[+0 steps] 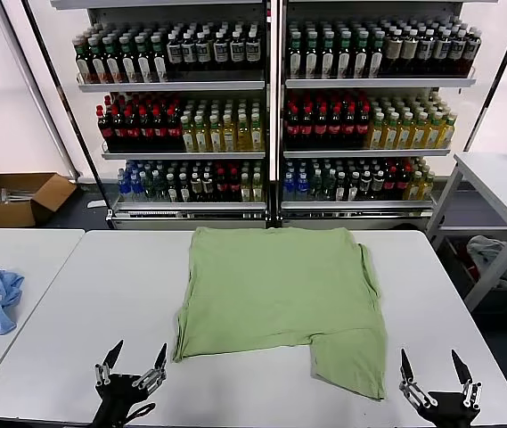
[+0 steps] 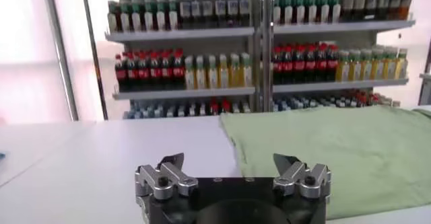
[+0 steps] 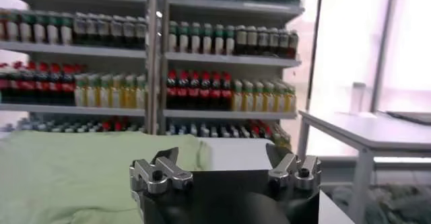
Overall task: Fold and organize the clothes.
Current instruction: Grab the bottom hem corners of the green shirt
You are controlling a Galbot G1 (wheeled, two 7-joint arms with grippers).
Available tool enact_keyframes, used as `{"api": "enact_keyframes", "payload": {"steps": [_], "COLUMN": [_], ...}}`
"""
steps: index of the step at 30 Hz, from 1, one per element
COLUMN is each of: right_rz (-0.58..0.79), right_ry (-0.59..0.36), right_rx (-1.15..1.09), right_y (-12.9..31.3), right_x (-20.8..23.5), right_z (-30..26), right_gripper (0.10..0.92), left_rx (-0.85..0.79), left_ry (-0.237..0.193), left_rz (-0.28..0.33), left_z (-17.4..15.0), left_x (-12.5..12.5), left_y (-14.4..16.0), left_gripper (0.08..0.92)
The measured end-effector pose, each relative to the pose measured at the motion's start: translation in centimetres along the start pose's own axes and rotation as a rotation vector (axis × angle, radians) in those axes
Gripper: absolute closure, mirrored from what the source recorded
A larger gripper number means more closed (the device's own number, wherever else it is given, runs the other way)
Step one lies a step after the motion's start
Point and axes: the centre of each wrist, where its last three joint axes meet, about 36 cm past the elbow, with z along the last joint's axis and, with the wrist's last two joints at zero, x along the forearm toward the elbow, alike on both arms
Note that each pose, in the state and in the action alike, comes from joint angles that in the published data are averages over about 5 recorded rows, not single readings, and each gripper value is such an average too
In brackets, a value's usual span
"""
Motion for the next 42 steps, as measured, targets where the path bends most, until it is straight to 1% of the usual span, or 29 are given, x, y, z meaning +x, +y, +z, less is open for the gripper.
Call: {"api": "enact_keyframes", "payload": {"steps": [2, 6, 12, 18, 23, 28, 42], "right_rz": [-0.005, -0.032, -0.072, -0.108, -0.133, -0.155, -0.193], "right_ry": [0.023, 0.118, 0.237, 0.310, 0.342, 0.348, 0.355], "right_rx": [-0.003, -0.014, -0.033, -0.049, -0.060, -0.066, -0.083], "right_y": [0.0, 0.2, 0.5, 0.6, 0.7, 0.9, 1.5], "right_x": [-0.1, -0.5, -1.1, -1.8, -2.6, -3.5, -5.0], "right_z": [-0.1, -0.5, -0.3, 0.3, 0.8, 1.3, 2.1], "right_gripper": [0.200, 0.200, 0.200, 0.200, 0.200, 0.200, 0.200], "left_rx": [0.002, 0.004, 0.006, 0.029, 0.052, 0.068, 0.092], "left_ry": [0.015, 0.075, 0.160, 0.211, 0.228, 0.237, 0.247], "left_rz": [0.007, 0.040, 0.104, 0.152, 0.168, 0.172, 0.141], "left_z": [-0.3, -1.2, -1.7, -1.7, -1.5, -1.2, 0.7], "left_x": [-0.1, -0.5, -0.9, -1.8, -2.9, -4.0, -7.0], "left_y": [0.0, -0.2, -0.6, -0.7, -0.5, -0.2, 1.1], "left_gripper": [0.177, 0.177, 0.177, 0.177, 0.177, 0.177, 0.177]}}
